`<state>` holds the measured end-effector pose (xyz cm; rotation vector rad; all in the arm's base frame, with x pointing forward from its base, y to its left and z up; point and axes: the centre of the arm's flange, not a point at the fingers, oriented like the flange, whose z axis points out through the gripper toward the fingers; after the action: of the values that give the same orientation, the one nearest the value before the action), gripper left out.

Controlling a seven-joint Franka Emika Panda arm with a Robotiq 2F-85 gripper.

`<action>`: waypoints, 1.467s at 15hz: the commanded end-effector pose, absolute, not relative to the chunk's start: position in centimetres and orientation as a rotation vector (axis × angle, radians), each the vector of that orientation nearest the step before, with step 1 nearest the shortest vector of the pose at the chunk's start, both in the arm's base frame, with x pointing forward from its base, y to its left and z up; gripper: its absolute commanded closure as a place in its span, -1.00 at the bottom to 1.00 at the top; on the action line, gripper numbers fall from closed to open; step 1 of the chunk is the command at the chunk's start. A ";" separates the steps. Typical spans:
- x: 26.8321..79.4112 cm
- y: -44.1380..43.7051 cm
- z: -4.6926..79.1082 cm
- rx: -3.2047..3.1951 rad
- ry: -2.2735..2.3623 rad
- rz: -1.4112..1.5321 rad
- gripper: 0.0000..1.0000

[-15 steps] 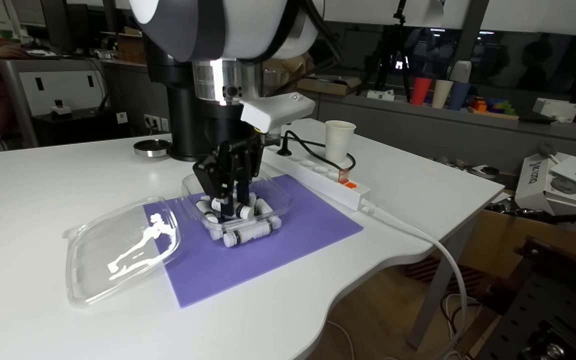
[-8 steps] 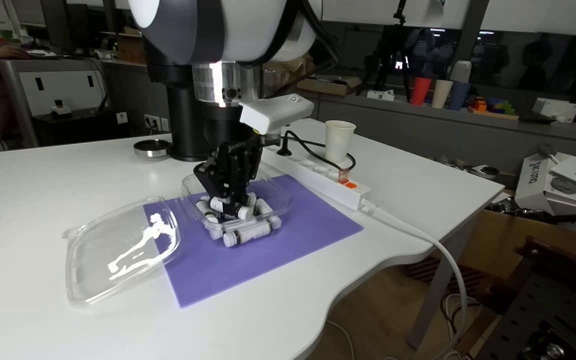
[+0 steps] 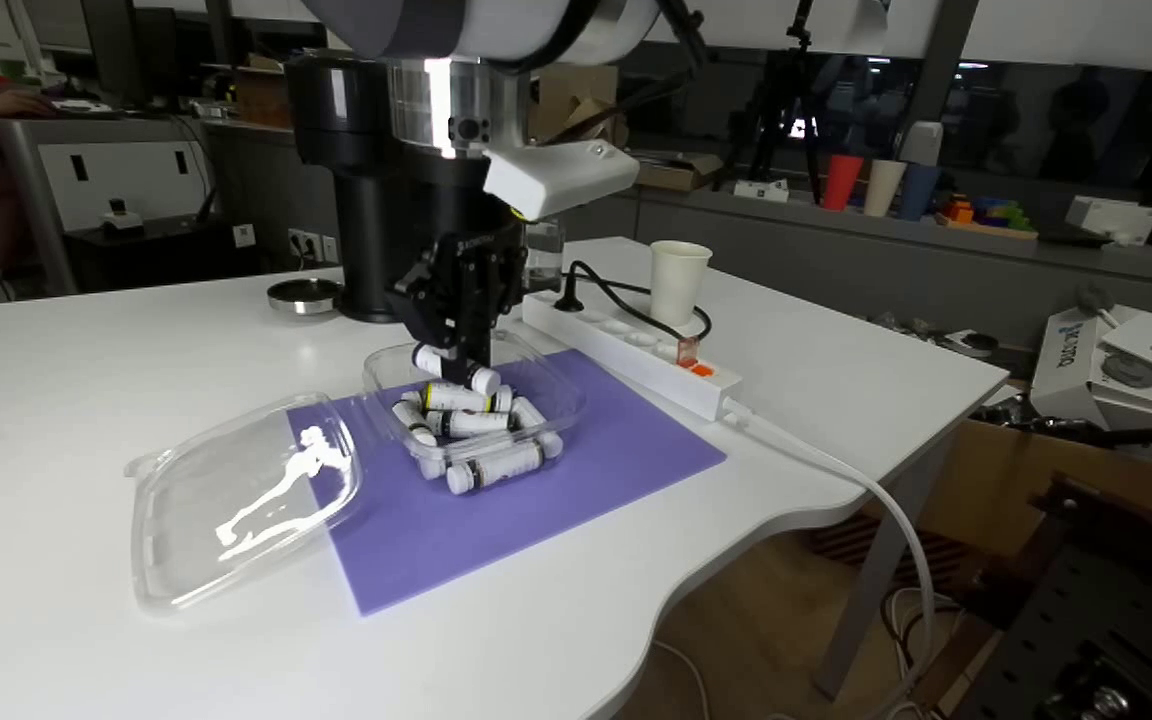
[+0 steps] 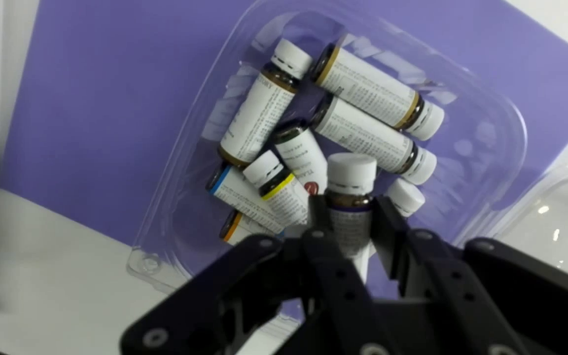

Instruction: Move a bottle from the container to the table

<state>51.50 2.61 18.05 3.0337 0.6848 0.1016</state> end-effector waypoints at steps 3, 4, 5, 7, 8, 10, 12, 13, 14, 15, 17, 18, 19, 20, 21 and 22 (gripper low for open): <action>47.5 -0.6 21.9 3.039 0.466 0.164 0.87; 47.1 -1.4 22.0 3.045 0.422 0.168 0.87; 46.7 -2.3 22.0 3.050 0.379 0.173 0.87; 46.4 -3.9 21.6 3.060 0.312 0.181 0.87; 46.3 -4.6 21.4 3.063 0.281 0.185 0.87; 46.3 -6.1 20.5 3.074 0.218 0.194 0.87; 46.5 -7.3 19.6 3.086 0.152 0.188 0.87; 46.6 -7.8 19.1 3.097 0.124 0.183 0.87; 46.6 -8.2 18.6 3.103 0.096 0.175 0.87; 46.6 -8.5 18.1 3.110 0.074 0.168 0.87; 46.4 -9.1 17.0 3.119 0.031 0.139 0.87; 46.3 -9.4 16.5 3.121 0.019 0.129 0.87; 46.3 -9.6 16.0 3.122 0.010 0.118 0.87; 46.3 -9.8 15.5 3.125 -0.002 0.110 0.87; 46.3 -10.1 15.0 3.127 -0.004 0.105 0.87; 46.3 -10.2 14.6 3.129 -0.006 0.101 0.87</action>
<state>45.44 -9.42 15.70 3.1196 0.0317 0.0902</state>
